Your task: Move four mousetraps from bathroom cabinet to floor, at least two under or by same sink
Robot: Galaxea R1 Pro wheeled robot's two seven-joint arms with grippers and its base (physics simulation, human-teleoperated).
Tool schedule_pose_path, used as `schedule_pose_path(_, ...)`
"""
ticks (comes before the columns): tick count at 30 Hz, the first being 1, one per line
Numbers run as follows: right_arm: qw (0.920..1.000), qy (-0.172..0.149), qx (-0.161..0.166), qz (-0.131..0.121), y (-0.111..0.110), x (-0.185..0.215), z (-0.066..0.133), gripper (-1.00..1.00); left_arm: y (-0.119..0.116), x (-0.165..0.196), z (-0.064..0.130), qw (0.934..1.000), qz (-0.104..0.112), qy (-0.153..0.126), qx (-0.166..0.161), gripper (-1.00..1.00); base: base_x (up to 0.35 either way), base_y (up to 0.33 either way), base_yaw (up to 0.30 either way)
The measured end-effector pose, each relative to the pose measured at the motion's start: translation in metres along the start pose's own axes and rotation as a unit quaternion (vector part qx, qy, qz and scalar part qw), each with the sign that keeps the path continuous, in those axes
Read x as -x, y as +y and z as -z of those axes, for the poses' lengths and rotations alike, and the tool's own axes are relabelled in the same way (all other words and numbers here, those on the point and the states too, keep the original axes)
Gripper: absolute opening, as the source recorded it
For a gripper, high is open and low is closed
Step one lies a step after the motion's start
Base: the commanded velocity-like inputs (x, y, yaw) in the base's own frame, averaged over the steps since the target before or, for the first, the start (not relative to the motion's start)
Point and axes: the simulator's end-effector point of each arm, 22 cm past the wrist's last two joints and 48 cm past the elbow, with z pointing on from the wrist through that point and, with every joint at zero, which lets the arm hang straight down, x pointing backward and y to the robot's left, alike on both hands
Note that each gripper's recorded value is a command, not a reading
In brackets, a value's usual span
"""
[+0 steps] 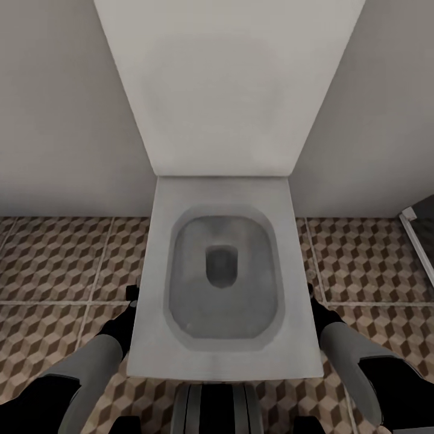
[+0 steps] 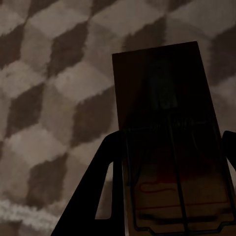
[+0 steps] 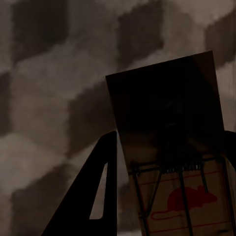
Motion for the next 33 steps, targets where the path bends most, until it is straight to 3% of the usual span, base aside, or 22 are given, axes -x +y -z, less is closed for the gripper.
schedule_pose_path(10,1.0,0.0,0.0,0.001,-0.0006,0.0001,0.0,-1.0,0.0003,0.0001,0.0,1.0,0.0,0.0,0.0,-1.0,0.163,0.0,0.0)
schedule_pose_path(33,1.0,0.0,0.0,0.001,-0.0006,0.0,-0.0001,-1.0,0.0002,0.0013,-0.0001,1.0,0.002,-0.003,0.0,-1.0,0.007,-0.004,0.0)
